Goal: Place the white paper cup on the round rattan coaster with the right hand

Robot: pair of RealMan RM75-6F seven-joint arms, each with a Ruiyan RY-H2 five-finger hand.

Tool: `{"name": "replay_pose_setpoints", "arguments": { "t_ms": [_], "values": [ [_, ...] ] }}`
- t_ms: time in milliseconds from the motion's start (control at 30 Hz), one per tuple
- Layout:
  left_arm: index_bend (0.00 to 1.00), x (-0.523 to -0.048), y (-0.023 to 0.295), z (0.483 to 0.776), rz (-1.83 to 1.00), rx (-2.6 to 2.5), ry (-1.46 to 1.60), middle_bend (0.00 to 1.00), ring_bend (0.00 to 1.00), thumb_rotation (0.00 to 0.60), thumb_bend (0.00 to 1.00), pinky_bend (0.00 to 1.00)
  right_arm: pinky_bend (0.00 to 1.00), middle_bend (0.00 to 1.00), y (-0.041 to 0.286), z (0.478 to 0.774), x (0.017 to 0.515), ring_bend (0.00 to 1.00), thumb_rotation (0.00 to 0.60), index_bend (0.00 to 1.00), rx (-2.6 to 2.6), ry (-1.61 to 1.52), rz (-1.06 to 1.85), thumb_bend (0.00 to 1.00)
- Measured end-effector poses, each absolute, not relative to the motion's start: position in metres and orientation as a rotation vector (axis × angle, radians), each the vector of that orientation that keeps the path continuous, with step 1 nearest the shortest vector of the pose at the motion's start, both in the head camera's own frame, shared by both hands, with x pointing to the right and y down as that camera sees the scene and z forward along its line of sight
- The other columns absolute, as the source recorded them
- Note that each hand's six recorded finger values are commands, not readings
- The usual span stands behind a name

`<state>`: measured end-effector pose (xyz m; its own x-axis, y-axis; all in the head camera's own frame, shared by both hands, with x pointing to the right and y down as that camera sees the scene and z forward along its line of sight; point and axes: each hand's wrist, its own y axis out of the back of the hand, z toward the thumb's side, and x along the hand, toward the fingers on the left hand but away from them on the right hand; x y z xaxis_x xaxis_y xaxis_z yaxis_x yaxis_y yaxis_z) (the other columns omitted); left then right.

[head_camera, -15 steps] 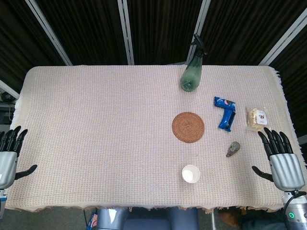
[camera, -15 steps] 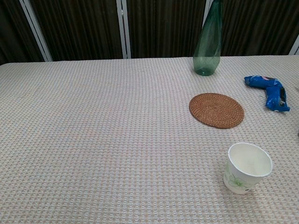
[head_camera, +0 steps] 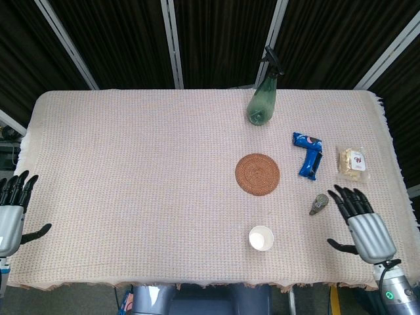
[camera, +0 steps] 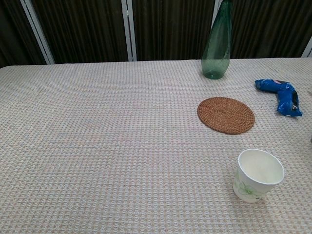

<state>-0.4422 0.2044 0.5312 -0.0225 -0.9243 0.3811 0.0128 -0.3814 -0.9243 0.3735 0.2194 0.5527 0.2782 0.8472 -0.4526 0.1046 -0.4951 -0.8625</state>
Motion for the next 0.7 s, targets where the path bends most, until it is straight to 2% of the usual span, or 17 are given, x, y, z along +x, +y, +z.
{"name": "replay_pose_setpoints", "arguments": {
  "t_ms": [233,533,633,700],
  "values": [
    [0.0,-0.443,0.201,0.535,-1.54,-1.46,0.995,0.0,0.0,0.6,0.0,0.0,0.0,0.0,0.232,0.573,0.31,0.0,0.6,0.0,-2.033,-0.489,1.074,0.0],
    [0.0,-0.447,0.198,0.541,-1.577,-1.45,0.984,0.0,0.0,0.6,0.0,0.0,0.0,0.0,0.236,0.606,0.269,0.0,0.6,0.0,-2.02,-0.228,1.057,0.0],
    [0.0,-0.447,0.198,0.542,-1.581,-1.45,0.982,0.0,0.0,0.6,0.0,0.0,0.0,0.04,0.23,0.616,0.259,0.01,0.6,0.0,-1.974,-0.204,1.08,0.0],
    [0.0,-0.447,0.198,0.543,-1.583,-1.451,0.98,0.0,0.0,0.6,0.0,0.0,0.03,0.08,0.226,0.622,0.255,0.04,0.6,0.0,-1.961,-0.204,1.1,0.0]
  ]
}}
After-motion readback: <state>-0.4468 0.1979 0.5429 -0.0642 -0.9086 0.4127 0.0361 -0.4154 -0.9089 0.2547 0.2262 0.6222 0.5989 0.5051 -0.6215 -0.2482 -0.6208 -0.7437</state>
